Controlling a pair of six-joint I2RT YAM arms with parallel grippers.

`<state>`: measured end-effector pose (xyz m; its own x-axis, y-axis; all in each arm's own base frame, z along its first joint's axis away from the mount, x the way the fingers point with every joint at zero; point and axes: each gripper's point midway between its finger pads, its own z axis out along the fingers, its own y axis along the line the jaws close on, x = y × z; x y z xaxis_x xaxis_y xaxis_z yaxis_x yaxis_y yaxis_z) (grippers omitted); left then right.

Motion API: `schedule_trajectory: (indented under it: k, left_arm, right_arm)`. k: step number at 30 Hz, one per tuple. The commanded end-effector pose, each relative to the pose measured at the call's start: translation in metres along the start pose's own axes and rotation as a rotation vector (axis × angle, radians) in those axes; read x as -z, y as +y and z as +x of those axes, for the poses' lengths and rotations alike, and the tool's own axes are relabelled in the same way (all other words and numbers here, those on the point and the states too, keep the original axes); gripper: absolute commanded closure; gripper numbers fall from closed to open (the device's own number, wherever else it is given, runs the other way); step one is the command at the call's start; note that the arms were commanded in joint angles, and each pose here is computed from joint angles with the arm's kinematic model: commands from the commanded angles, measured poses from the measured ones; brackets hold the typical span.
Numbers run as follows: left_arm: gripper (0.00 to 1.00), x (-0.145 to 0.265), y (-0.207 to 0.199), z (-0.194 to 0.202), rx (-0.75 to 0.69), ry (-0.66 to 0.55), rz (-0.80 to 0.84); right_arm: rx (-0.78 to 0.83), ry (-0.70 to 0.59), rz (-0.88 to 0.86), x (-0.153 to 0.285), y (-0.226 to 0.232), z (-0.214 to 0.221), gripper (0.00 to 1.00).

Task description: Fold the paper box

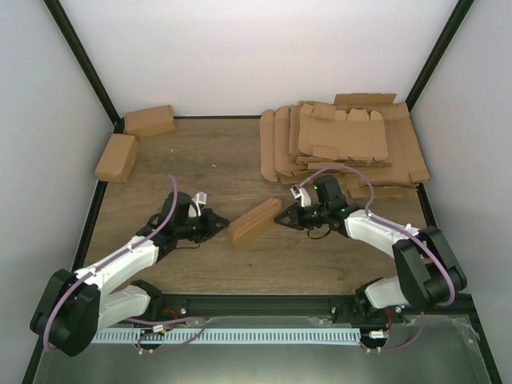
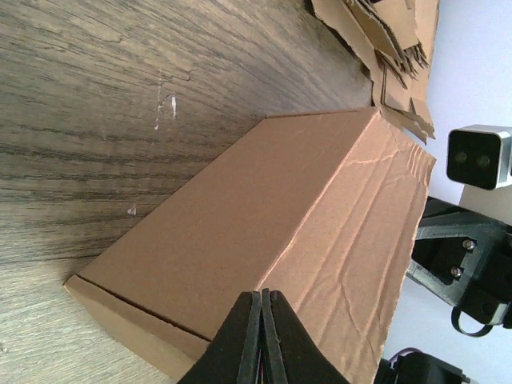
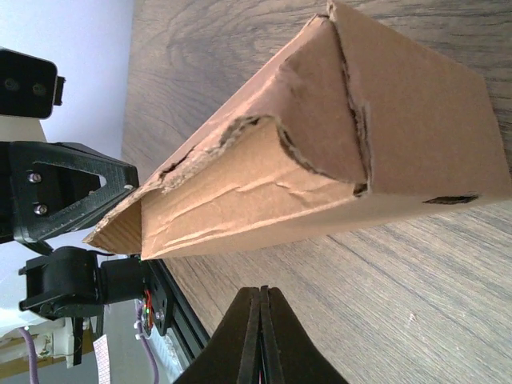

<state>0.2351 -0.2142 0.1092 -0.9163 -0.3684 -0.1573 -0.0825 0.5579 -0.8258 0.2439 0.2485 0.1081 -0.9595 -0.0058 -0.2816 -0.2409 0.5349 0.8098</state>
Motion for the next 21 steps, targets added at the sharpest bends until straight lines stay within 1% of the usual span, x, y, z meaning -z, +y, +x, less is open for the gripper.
schedule_trajectory:
  k: [1,5,7,9,14,17,21]
  left_arm:
    - [0.96,0.001,-0.007,-0.004,-0.037,-0.012,0.03]
    - [0.96,0.01,-0.02,-0.012,-0.068,-0.04,0.019]
    - [0.96,0.018,-0.034,-0.017,-0.089,-0.058,0.035]
    - [0.96,0.022,-0.047,-0.016,-0.1,-0.052,0.074]
    - [0.96,0.021,-0.064,-0.003,-0.086,0.031,0.162]
    - [0.96,0.018,-0.064,0.005,-0.081,0.058,0.182]
    - [0.96,0.008,-0.06,0.018,-0.072,0.112,0.202]
  right_arm:
    - [0.043,-0.029,-0.043,0.005,0.015,-0.012,0.99]
    - [0.1,-0.079,-0.034,0.019,0.036,-0.03,0.99]
    - [0.118,-0.092,-0.032,0.023,0.045,-0.038,0.99]
    - [0.124,-0.098,-0.031,0.024,0.049,-0.045,0.99]
    - [0.11,-0.109,-0.036,0.02,0.051,-0.063,0.99]
    - [0.096,-0.128,-0.034,0.016,0.049,-0.075,0.99]
    - [0.058,-0.116,-0.013,0.005,0.033,-0.081,0.99]
